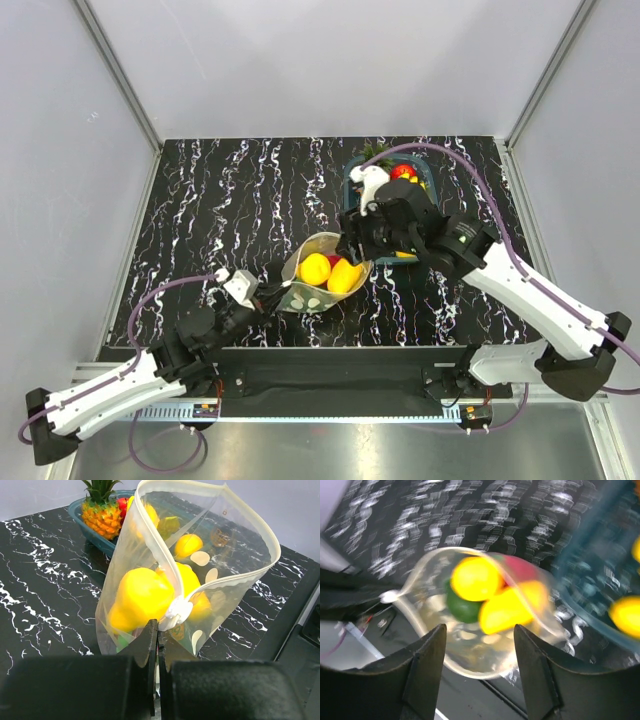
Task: Place the food in the zip-top bag and seal the zipper
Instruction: Zip the zipper food storage bag at the center of the board.
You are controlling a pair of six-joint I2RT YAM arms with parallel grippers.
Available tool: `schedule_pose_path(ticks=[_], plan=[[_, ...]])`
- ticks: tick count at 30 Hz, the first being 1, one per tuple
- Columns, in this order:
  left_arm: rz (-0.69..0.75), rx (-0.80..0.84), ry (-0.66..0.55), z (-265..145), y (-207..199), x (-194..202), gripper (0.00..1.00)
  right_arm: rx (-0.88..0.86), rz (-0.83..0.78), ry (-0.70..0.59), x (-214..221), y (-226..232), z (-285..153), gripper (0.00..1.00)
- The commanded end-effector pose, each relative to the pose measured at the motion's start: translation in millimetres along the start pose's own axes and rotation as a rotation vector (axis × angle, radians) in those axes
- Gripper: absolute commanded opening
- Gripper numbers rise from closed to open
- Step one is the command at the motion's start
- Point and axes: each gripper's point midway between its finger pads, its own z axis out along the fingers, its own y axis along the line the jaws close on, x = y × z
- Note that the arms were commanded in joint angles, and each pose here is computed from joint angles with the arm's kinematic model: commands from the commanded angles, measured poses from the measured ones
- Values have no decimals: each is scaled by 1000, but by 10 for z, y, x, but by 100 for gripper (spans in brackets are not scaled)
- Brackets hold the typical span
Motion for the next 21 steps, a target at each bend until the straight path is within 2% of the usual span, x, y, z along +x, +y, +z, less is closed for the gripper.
schedule_pose_path(ticks=[1,3,4,8,10,11,14,17,21], plan=[[-55,-38,-109,23,59,-322,0,-358,-251,-42,-195,605,62,62],[-61,-66,-129,51,136,-356,0,-475,-317,-31,-194,825,126,59],[-61,-67,-134,62,151,-370,0,-493,-391,-45,-204,848,169,59],[-84,13,-164,125,88,-513,0,-521,-506,-67,-311,934,281,53],[-100,32,-160,152,79,-527,0,-568,-560,-62,-286,1007,328,55],[-98,85,-151,152,-6,-539,0,-588,-578,-70,-300,1044,324,56],[-114,106,-136,189,-27,-616,0,-646,-632,-87,-282,1142,335,54],[-131,130,-125,222,-54,-616,0,-650,-656,-97,-290,1177,404,49],[-166,142,-112,238,-54,-606,0,-639,-688,-82,-237,1197,499,49]])
